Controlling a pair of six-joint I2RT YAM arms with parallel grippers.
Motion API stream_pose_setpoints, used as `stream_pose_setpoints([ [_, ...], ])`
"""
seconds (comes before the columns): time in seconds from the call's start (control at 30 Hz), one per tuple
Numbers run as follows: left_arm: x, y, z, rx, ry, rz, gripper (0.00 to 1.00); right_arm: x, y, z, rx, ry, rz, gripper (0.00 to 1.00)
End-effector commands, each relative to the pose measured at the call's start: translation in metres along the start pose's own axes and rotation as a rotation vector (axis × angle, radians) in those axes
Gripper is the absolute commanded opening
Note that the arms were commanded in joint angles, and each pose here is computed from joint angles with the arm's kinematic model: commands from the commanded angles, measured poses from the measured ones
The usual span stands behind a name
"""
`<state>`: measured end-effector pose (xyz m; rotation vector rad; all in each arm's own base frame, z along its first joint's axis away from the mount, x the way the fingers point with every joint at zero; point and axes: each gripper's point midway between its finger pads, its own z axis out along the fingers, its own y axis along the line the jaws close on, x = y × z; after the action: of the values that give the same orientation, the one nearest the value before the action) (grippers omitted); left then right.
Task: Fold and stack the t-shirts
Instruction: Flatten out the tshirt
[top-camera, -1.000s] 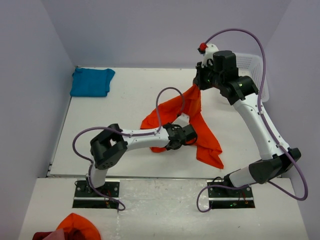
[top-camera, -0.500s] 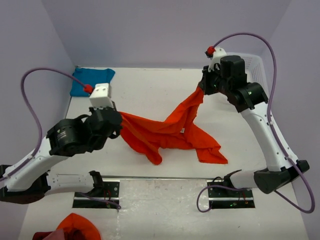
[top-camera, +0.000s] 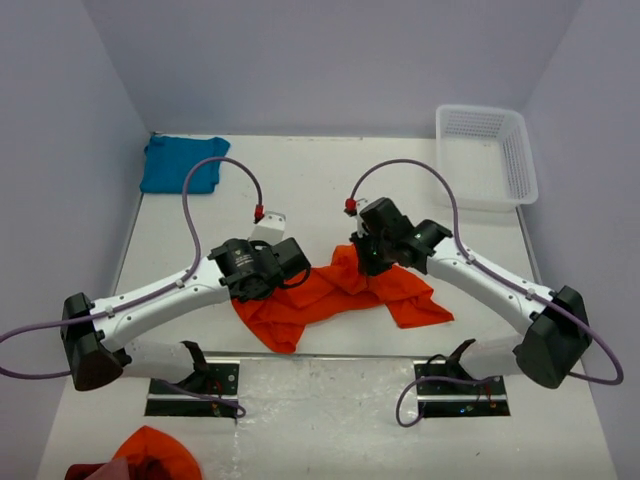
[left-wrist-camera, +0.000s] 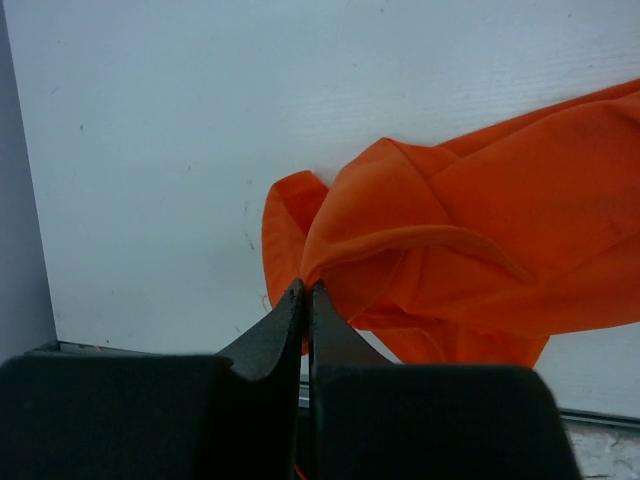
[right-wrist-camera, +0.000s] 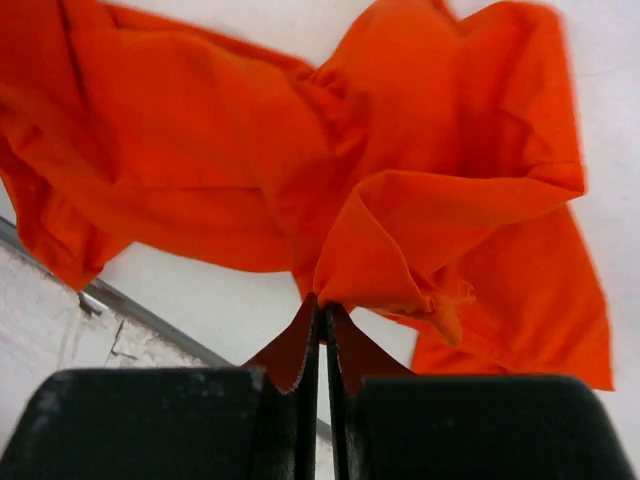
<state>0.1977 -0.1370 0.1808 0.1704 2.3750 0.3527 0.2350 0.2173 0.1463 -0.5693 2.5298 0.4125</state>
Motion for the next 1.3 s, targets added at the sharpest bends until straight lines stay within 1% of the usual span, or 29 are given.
stream_pose_setpoints([
  [0.0, -0.006, 0.007, -0.005, 0.031, -0.039, -0.103, 0.0, -0.004, 0.028, 0.012, -0.033, -0.052, 0.021, 0.0],
  [0.03, -0.007, 0.01, -0.006, 0.027, -0.046, -0.11, 0.0, 0.003, 0.036, 0.015, -0.045, -0.038, 0.019, 0.01],
  [0.1, -0.014, 0.018, -0.011, 0.029, -0.063, -0.123, 0.0, 0.0, 0.038, 0.013, -0.033, -0.062, 0.022, 0.2],
  [0.13, -0.016, 0.019, -0.012, 0.027, -0.068, -0.125, 0.0, -0.003, 0.04, 0.008, -0.037, -0.079, 0.026, 0.33],
  [0.17, -0.017, 0.02, -0.012, 0.026, -0.07, -0.122, 0.0, -0.013, 0.039, -0.004, -0.027, -0.119, 0.031, 0.52],
  [0.2, -0.019, 0.02, -0.012, 0.022, -0.068, -0.113, 0.0, -0.015, 0.036, -0.011, -0.009, -0.13, 0.036, 0.7],
  [0.23, -0.019, 0.02, -0.012, 0.022, -0.068, -0.111, 0.0, -0.022, 0.036, -0.017, -0.004, -0.156, 0.04, 0.7],
  [0.27, -0.019, 0.019, -0.011, 0.018, -0.066, -0.107, 0.0, -0.027, 0.036, -0.026, -0.004, -0.176, 0.039, 0.77],
  [0.33, -0.017, 0.017, -0.009, 0.02, -0.06, -0.102, 0.0, -0.029, 0.028, -0.029, 0.034, -0.184, 0.03, 0.78],
  [0.4, -0.016, 0.014, -0.007, 0.026, -0.059, -0.097, 0.0, -0.029, 0.018, -0.023, 0.085, -0.172, 0.024, 0.78],
  [0.47, -0.015, 0.011, -0.005, 0.039, -0.062, -0.1, 0.0, -0.029, 0.012, -0.017, 0.1, -0.162, 0.021, 0.75],
  [0.5, -0.014, 0.011, -0.004, 0.038, -0.059, -0.097, 0.0, -0.027, 0.014, -0.009, 0.079, -0.138, 0.015, 0.73],
  [0.57, -0.012, 0.01, -0.003, 0.043, -0.054, -0.091, 0.0, -0.033, 0.013, -0.001, 0.072, -0.135, 0.009, 0.66],
  [0.6, -0.011, 0.01, -0.002, 0.044, -0.053, -0.09, 0.0, -0.031, 0.013, 0.011, 0.073, -0.105, -0.01, 0.61],
  [0.73, -0.011, 0.009, -0.003, 0.053, -0.058, -0.093, 0.0, -0.046, 0.03, 0.033, 0.0, -0.088, -0.049, 0.54],
  [0.77, -0.012, 0.009, -0.004, 0.056, -0.06, -0.093, 0.0, -0.048, 0.031, 0.037, -0.002, -0.08, -0.055, 0.51],
  [0.87, -0.013, 0.009, -0.005, 0.063, -0.063, -0.093, 0.0, -0.057, 0.037, 0.051, -0.013, -0.068, -0.08, 0.46],
  [1.03, -0.011, 0.013, -0.006, 0.063, -0.066, -0.09, 0.0, -0.064, 0.04, 0.061, -0.019, -0.06, -0.088, 0.45],
  [1.27, -0.011, 0.015, -0.006, 0.067, -0.071, -0.092, 0.0, -0.048, 0.043, 0.076, -0.053, -0.019, -0.08, 0.45],
])
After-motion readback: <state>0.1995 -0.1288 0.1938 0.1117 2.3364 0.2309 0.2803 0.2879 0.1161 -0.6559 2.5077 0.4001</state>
